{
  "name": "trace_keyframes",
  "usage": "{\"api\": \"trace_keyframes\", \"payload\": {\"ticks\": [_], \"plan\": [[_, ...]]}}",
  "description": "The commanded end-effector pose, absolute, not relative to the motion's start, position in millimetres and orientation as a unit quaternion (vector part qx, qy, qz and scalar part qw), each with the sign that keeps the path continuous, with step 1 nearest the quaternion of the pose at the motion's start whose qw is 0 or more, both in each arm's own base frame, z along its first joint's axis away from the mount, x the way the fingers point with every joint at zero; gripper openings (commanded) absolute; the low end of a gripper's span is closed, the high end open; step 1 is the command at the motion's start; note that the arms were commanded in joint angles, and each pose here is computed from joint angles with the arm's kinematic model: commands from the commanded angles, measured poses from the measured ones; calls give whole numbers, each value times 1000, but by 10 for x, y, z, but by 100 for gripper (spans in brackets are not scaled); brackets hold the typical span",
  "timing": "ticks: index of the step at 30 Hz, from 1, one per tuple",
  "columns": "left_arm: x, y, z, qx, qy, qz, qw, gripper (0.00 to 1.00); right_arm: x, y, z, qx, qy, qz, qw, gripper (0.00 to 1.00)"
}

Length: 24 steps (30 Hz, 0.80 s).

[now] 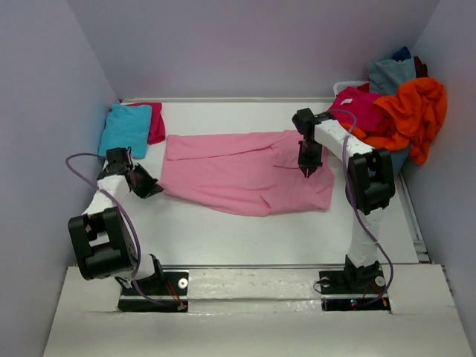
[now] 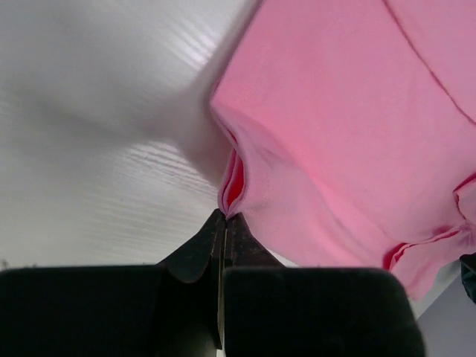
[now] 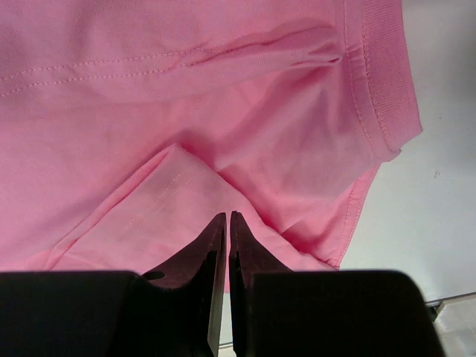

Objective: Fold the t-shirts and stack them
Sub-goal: Pick up the 1/3-folded T-shirt from the center of the board.

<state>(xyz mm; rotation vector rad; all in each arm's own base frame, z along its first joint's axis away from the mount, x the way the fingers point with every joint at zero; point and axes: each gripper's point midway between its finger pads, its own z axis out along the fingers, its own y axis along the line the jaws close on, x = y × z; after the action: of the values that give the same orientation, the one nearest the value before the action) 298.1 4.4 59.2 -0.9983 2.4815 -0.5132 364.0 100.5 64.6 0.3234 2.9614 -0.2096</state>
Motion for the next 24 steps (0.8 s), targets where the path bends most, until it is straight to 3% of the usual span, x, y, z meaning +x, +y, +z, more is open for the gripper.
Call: {"api": "trace_keyframes", "payload": {"ticks": [1, 11, 24], "plan": [[3235, -19, 973, -297, 896, -195, 266, 6, 3731, 1041, 775, 105, 987, -58, 104, 12], [3434, -300, 1253, -241, 901, -210, 292, 6, 3723, 1023, 776, 103, 987, -64, 102, 12], [3641, -455, 812, -257, 921, -186, 227, 7, 3687, 1014, 783, 105, 987, -64, 101, 12]]}}
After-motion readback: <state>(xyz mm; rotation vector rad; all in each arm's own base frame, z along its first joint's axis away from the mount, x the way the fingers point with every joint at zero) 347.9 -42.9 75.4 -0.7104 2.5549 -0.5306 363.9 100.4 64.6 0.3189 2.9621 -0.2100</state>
